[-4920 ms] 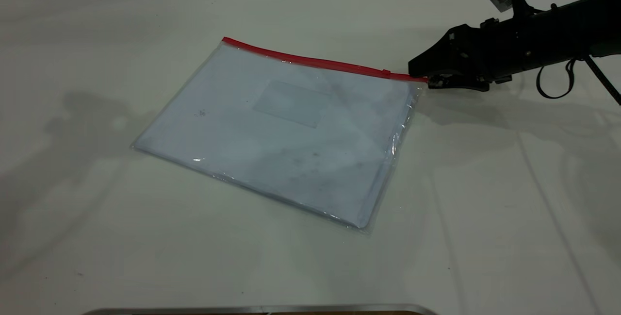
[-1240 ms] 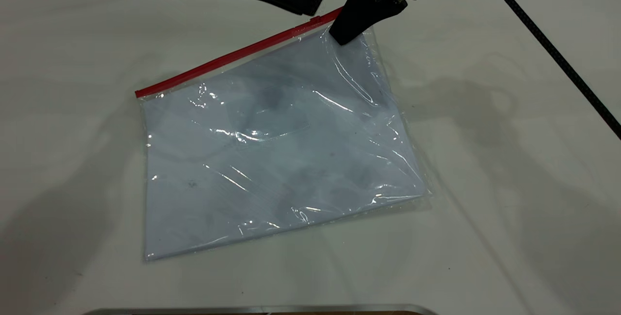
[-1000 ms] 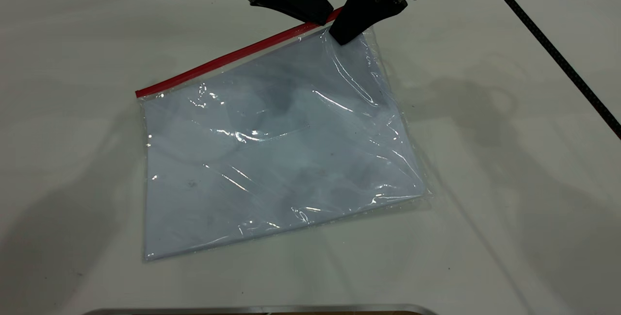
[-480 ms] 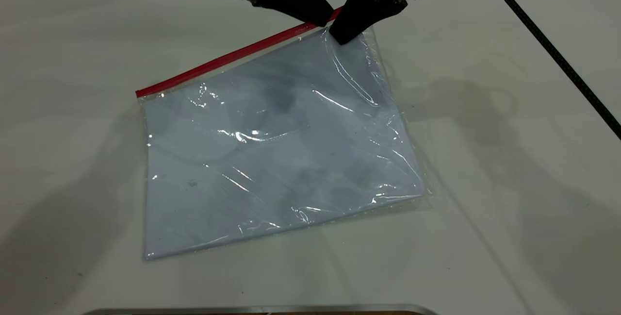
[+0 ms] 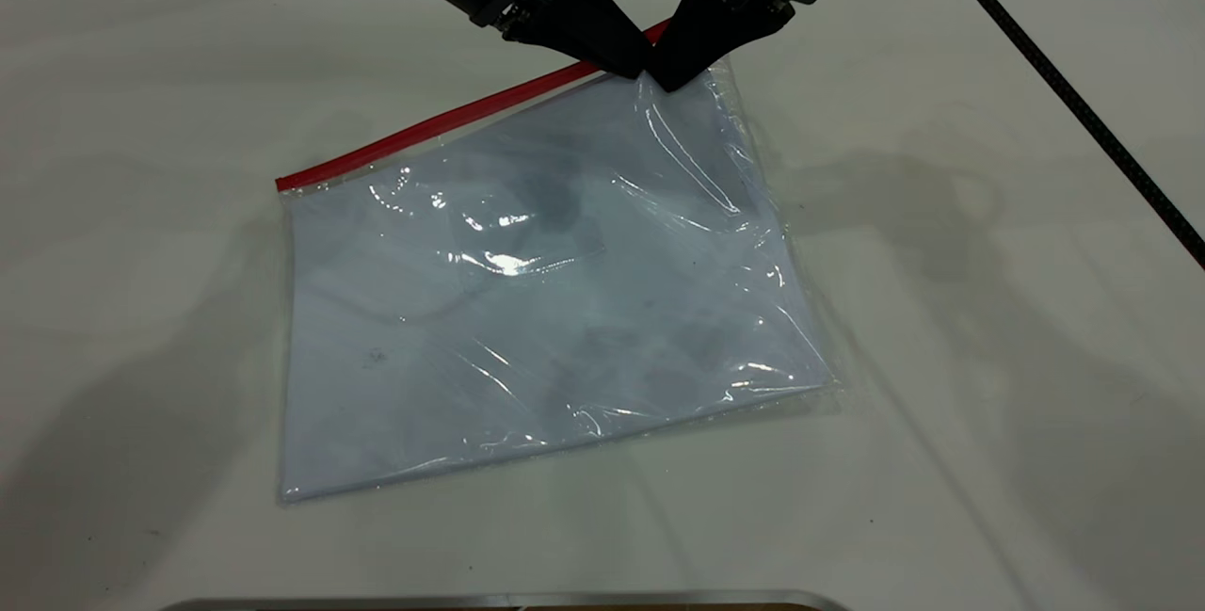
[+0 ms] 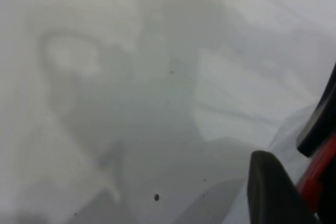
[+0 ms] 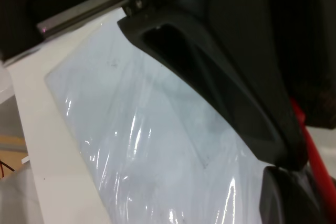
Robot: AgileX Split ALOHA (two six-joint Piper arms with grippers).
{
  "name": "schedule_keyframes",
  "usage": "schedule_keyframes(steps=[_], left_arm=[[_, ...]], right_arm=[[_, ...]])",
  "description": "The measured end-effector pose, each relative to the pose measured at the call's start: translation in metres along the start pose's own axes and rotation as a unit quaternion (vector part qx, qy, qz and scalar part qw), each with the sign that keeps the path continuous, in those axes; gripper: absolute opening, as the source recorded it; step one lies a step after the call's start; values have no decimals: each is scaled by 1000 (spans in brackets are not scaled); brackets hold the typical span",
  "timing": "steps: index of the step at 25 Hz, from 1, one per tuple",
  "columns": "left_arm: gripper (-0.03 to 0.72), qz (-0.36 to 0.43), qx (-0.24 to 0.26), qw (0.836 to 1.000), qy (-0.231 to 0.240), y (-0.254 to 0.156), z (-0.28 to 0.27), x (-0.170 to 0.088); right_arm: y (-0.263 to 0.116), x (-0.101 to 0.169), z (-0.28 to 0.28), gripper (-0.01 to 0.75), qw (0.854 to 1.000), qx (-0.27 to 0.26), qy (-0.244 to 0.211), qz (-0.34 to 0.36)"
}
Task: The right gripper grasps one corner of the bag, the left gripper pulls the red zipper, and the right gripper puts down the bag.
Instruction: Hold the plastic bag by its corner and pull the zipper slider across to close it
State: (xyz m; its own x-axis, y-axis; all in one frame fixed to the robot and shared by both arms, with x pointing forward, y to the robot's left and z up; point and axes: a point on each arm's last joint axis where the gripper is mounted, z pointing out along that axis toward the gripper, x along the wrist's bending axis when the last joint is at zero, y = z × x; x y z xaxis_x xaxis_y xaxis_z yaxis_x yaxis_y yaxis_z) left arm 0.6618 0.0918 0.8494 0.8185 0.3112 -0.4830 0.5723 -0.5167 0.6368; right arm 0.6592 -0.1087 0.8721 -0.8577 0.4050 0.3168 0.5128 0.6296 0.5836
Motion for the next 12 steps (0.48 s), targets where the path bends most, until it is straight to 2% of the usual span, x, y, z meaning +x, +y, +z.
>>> schedule_keyframes(steps=[5, 12], left_arm=[[162, 8, -1, 1000, -1, 1, 1, -1], [148, 32, -1, 999, 22, 7, -4, -1]], right_arm=[[0, -1, -1, 34, 1000, -1, -2, 1], [1, -2, -1, 34, 1000, -8, -8, 6]])
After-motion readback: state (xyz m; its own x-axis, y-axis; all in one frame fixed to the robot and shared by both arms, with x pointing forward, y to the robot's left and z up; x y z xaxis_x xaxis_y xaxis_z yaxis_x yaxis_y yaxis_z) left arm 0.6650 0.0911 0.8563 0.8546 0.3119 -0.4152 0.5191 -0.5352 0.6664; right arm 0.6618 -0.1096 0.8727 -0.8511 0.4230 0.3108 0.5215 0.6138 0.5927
